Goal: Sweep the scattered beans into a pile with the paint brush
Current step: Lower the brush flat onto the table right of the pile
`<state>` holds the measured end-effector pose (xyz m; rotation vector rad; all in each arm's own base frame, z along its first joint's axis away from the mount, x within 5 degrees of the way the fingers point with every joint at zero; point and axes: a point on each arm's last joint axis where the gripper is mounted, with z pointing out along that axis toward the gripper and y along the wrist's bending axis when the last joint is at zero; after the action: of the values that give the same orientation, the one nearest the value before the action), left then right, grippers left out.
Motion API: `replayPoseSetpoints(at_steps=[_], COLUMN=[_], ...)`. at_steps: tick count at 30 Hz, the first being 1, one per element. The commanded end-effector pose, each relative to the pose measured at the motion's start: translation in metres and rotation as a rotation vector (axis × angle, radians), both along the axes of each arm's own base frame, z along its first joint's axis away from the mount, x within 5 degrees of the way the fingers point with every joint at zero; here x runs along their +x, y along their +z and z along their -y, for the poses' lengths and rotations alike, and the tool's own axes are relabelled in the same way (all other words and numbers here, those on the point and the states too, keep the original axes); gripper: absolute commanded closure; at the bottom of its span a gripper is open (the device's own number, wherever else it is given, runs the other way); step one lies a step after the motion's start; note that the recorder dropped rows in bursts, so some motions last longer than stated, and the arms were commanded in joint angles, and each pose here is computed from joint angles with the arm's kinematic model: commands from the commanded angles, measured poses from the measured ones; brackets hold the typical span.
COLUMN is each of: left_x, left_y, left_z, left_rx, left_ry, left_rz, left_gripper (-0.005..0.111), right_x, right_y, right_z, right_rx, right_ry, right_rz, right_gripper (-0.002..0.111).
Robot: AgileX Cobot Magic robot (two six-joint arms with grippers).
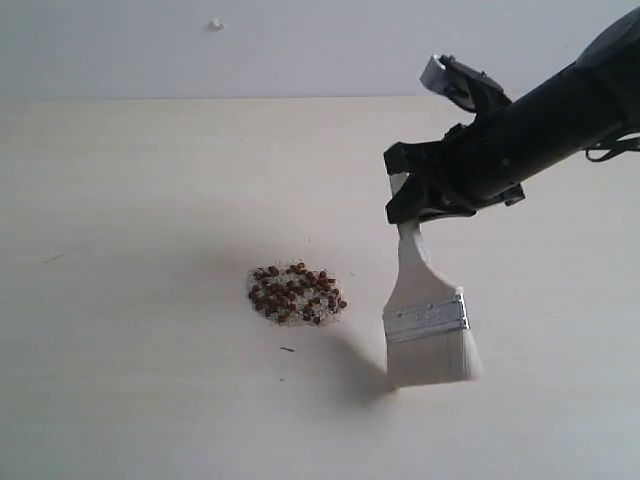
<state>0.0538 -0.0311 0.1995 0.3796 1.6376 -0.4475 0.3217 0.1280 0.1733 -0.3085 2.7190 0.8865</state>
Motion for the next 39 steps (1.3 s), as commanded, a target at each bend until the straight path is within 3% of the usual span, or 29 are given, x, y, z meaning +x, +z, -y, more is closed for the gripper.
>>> replayPoseSetpoints(at_steps=[1, 9, 16, 20, 32, 39], left_x=[0.000, 0.000, 0.000, 0.000, 0.000, 0.000], left_y=[0.000, 0.000, 0.000, 0.000, 0.000, 0.000], left_z=[0.000, 0.000, 0.000, 0.000, 0.000, 0.000], left_rx=[-0.012, -0.012, -0.012, -0.012, -0.012, -0.012], left_ry=[0.003, 0.003, 0.003, 0.003, 0.003, 0.003], left_rz=[-0.001, -0.001, -0.001, -0.001, -0.001, -0.001], left_gripper=[0.107, 0.107, 0.107, 0.107, 0.107, 0.107], right_x=[0.008, 0.014, 0.021, 0.021, 0.024, 0.020], right_y=[-0.027, -0.042, -0.047, -0.047, -0.042, -0.068], right_z=[0.000, -0.003, 0.007, 0.007, 0.000, -0.006], right_rx=[-0.006, 0.030, -0.103, -0.108, 0.078, 0.108], right_ry=[-0.029, -0.060, -0.050, -0.047, -0.328, -0.288], right_rz=[-0.052, -0.058, 0.047, 0.049, -0.112, -0.219], right_gripper=[0.108, 0.108, 0.108, 0.108, 0.108, 0.108])
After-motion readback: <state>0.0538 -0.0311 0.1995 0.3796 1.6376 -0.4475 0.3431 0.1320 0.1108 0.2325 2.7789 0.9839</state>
